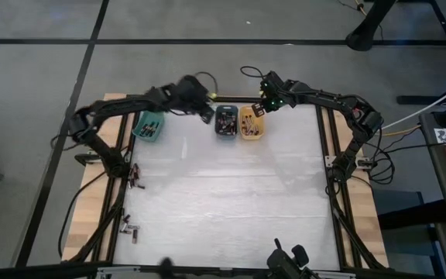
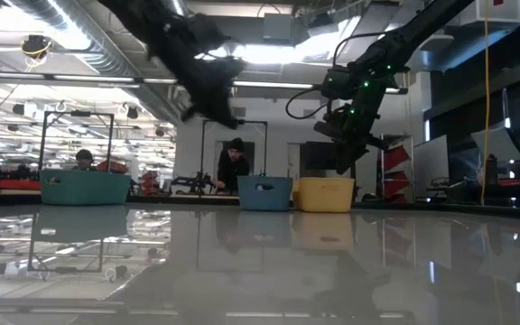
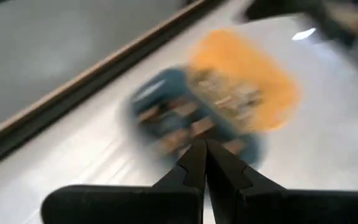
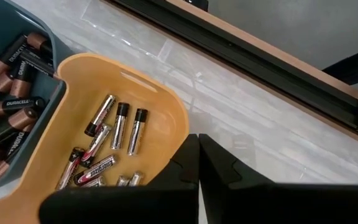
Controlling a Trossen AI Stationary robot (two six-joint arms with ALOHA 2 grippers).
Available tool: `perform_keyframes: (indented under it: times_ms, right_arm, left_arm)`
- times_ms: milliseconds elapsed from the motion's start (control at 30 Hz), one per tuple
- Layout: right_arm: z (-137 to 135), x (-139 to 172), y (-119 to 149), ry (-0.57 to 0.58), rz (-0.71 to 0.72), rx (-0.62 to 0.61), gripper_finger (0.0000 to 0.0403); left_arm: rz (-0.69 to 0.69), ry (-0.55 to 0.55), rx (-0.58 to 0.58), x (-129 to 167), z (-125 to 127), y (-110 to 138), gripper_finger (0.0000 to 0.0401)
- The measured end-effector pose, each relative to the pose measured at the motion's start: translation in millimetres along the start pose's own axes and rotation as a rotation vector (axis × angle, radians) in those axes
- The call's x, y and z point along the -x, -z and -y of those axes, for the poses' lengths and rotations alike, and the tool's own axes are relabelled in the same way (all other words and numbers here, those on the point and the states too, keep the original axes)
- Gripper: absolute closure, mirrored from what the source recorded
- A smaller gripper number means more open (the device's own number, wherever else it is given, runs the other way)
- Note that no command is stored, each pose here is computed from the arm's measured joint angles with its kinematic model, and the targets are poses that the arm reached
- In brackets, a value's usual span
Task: Sort batteries
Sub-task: Adjust the bins
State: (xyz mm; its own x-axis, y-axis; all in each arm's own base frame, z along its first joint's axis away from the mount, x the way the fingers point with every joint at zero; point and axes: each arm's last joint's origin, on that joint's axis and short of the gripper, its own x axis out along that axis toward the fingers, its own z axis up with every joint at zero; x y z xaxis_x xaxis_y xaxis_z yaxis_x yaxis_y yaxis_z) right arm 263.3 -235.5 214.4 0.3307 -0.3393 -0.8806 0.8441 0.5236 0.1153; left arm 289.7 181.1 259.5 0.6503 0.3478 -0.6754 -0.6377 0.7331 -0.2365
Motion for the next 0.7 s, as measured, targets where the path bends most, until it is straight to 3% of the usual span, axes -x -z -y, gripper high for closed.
perform_keyframes:
  times_ms: [200, 333, 500, 700]
  right_arm:
    - [-0.3, 0.0, -1.0, -0.003, 0.01, 0.0, 0.0403]
    - [-0.5, 0.0, -1.7, -0.006, 0.017, -0.001, 0.0403]
    - [-1.0, 0.0, -1.3, -0.023, 0.009, 0.0, 0.0403]
    - [-1.1, 0.0, -0.8, -0.029, 0.002, 0.006, 0.0403]
  left_arm:
    - [-0.343, -0.375, 0.203, 33.6, -59.3, 27.5, 0.04]
    - [-0.45, -0.564, 0.25, 39.6, -76.5, 43.0, 0.04]
    - [-0.523, -0.637, 0.286, 38.1, -87.8, 61.5, 0.04]
    - [-0.586, -0.621, 0.312, 35.8, -94.7, 76.0, 0.04]
